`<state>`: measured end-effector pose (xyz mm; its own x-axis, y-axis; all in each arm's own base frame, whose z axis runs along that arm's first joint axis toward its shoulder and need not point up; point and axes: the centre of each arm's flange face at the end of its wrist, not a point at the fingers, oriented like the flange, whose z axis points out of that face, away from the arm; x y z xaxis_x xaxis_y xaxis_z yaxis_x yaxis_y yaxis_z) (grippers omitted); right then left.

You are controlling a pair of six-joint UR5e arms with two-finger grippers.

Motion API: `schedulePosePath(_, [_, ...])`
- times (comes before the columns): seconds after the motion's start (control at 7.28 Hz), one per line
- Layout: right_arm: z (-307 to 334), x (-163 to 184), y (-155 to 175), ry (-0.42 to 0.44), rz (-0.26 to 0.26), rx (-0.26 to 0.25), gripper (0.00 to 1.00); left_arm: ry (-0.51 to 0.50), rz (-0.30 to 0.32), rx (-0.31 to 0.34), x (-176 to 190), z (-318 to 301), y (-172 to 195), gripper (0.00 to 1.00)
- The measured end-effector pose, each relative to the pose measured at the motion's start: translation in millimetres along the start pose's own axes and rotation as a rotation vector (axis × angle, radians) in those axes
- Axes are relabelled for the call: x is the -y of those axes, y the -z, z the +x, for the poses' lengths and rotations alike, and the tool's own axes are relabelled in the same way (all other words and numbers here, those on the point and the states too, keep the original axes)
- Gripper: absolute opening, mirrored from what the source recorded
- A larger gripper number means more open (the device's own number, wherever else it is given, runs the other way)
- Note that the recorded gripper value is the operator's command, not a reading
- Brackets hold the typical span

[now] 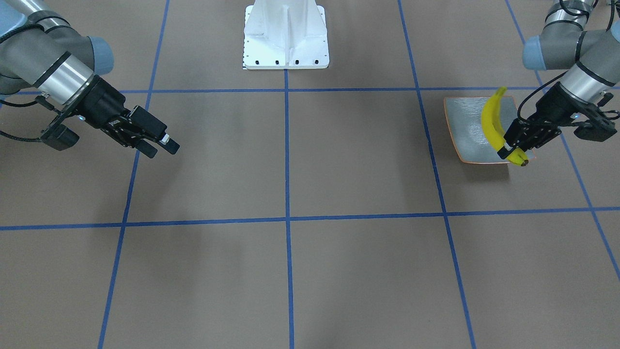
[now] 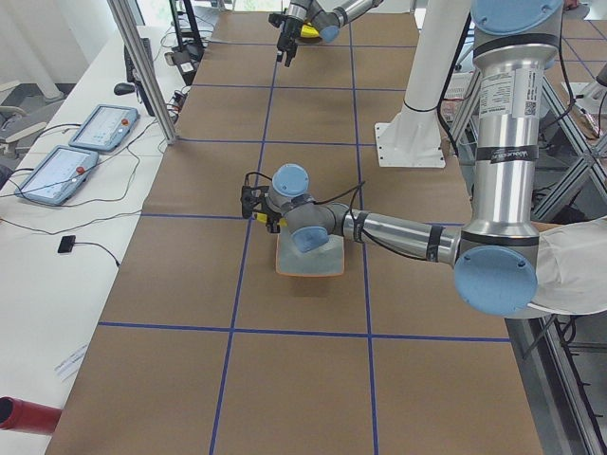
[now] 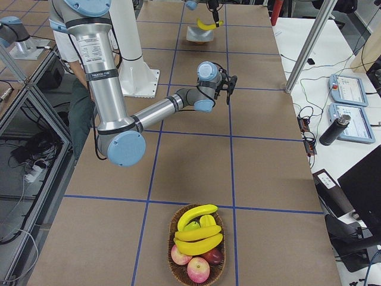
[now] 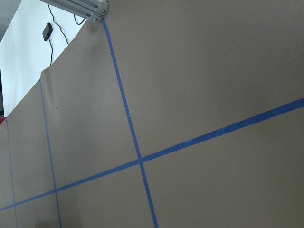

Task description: Transfer all bananas from basket to plate

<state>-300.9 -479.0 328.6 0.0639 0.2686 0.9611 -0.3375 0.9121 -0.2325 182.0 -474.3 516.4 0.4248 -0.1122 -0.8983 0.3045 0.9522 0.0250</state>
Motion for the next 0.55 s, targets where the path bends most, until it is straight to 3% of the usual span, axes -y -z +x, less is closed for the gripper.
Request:
schedulePosePath(0.27, [3, 1, -2, -0.002, 0.021, -0.003, 1.00, 0.033, -0.031, 0.077, -7, -37, -11, 0.00])
schedulePosePath(0.55, [5, -1, -5, -0.002, 0.025, -0.006, 1.00, 0.054, -0.045, 0.107, -13, -55, -15, 0.00])
